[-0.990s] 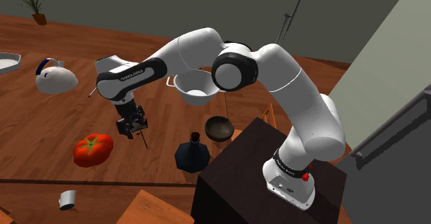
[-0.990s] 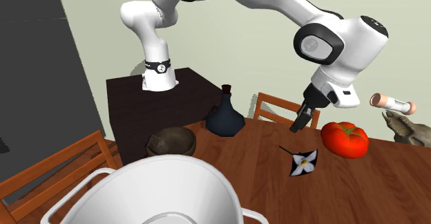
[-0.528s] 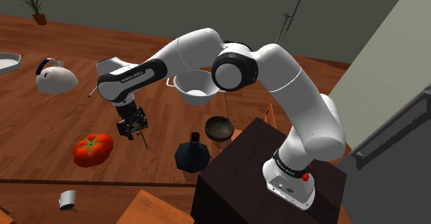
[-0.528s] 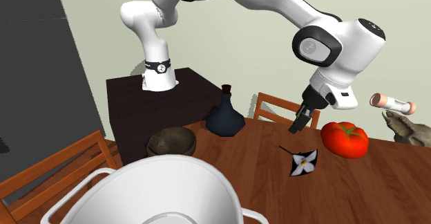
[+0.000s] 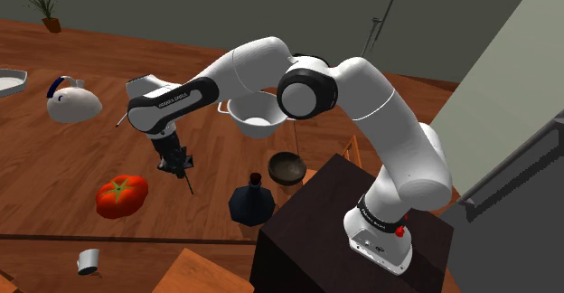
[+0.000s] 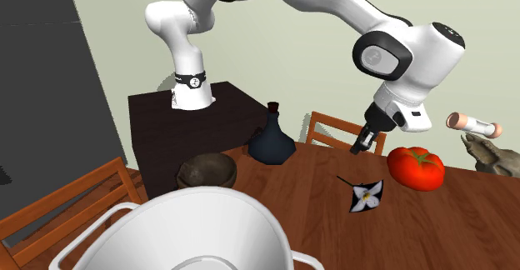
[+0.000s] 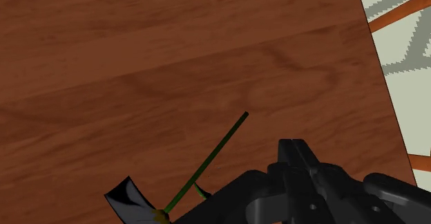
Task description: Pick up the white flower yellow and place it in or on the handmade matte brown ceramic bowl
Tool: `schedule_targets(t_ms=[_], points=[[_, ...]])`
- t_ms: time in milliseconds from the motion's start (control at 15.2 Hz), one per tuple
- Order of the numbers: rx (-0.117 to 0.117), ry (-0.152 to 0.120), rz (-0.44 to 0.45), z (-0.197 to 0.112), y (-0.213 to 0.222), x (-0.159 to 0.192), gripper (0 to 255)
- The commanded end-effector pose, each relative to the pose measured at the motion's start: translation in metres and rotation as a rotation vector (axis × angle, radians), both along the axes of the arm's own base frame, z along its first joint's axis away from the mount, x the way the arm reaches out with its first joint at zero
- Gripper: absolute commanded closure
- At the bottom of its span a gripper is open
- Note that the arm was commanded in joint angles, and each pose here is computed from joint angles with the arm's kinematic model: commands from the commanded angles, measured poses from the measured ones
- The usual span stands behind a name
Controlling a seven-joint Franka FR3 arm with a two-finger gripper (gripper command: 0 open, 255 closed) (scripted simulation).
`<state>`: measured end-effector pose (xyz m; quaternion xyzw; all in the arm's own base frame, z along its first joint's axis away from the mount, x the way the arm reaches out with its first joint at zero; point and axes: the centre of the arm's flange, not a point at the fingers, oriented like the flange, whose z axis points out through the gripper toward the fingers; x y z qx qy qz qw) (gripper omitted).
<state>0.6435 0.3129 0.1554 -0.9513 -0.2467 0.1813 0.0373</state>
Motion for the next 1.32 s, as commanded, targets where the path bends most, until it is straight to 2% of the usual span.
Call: schedule_targets(t_ms=[0, 132, 198, 396, 660, 726, 1254], points=[[0.000, 0.000, 0.000, 0.000, 0.000, 0.000, 255], [0.000, 0.000, 0.000, 0.000, 0.000, 0.000, 255], [0.000, 0.000, 0.000, 0.000, 0.000, 0.000, 0], [0.174, -0.043, -0.266, -0.019, -0.059, 0.018, 0], [0.406, -0.101, -0.620, -0.059, -0.135, 0.020, 0], [0.425, -0.106, -0.649, -0.063, -0.140, 0.019, 0], [0.425, -0.106, -0.649, -0.096, -0.119, 0.016, 0]])
